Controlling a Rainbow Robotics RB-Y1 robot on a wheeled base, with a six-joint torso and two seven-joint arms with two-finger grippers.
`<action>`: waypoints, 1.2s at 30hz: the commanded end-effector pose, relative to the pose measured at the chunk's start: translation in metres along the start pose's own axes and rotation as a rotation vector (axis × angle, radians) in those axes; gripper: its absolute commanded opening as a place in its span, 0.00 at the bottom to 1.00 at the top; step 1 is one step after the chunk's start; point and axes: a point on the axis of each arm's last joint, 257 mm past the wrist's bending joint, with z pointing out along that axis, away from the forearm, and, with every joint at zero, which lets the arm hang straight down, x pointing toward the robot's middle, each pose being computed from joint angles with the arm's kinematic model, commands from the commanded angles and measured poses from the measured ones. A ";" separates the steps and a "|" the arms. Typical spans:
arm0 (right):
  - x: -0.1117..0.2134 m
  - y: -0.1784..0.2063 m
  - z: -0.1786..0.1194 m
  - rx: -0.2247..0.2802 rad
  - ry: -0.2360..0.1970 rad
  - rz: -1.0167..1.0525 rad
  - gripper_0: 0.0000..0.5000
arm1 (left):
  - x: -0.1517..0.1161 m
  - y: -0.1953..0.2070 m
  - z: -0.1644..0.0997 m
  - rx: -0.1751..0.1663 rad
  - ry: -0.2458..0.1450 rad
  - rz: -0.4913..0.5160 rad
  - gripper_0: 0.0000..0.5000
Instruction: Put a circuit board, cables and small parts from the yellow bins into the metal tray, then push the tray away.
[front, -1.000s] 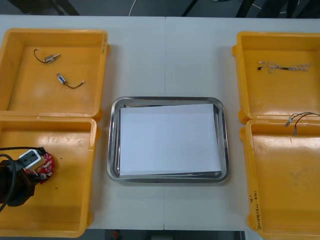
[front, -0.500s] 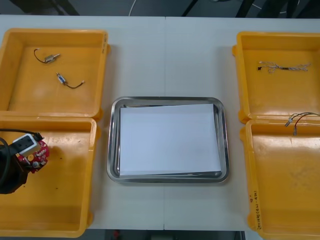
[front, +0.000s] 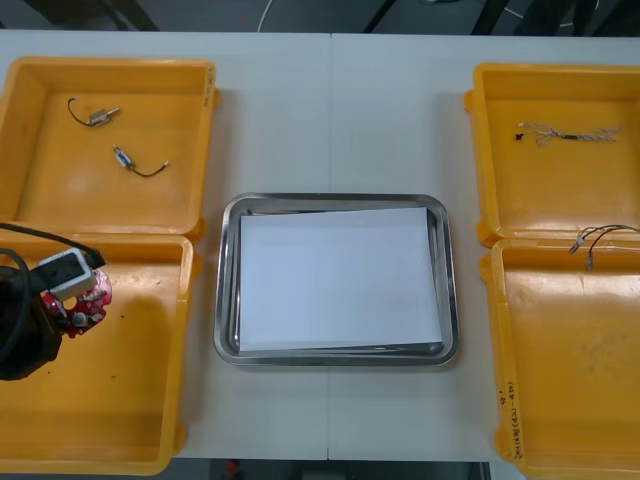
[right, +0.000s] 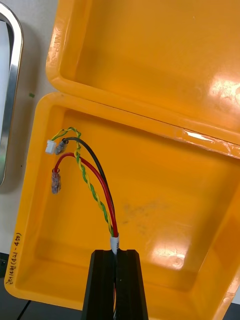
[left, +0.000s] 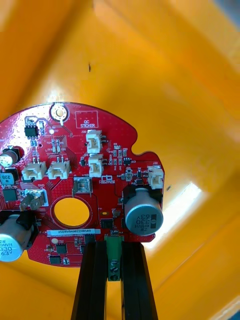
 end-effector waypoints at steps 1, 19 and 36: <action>-0.005 0.000 -0.009 0.028 -0.012 0.001 0.00 | -0.045 -0.010 -0.022 0.011 -0.062 -0.138 0.00; -0.006 0.001 -0.011 0.027 -0.016 0.011 0.00 | -0.148 -0.054 -0.029 0.029 -0.105 -0.189 0.00; -0.006 0.001 -0.011 0.028 -0.016 0.015 0.00 | -0.221 -0.107 -0.004 0.099 -0.136 -0.260 0.01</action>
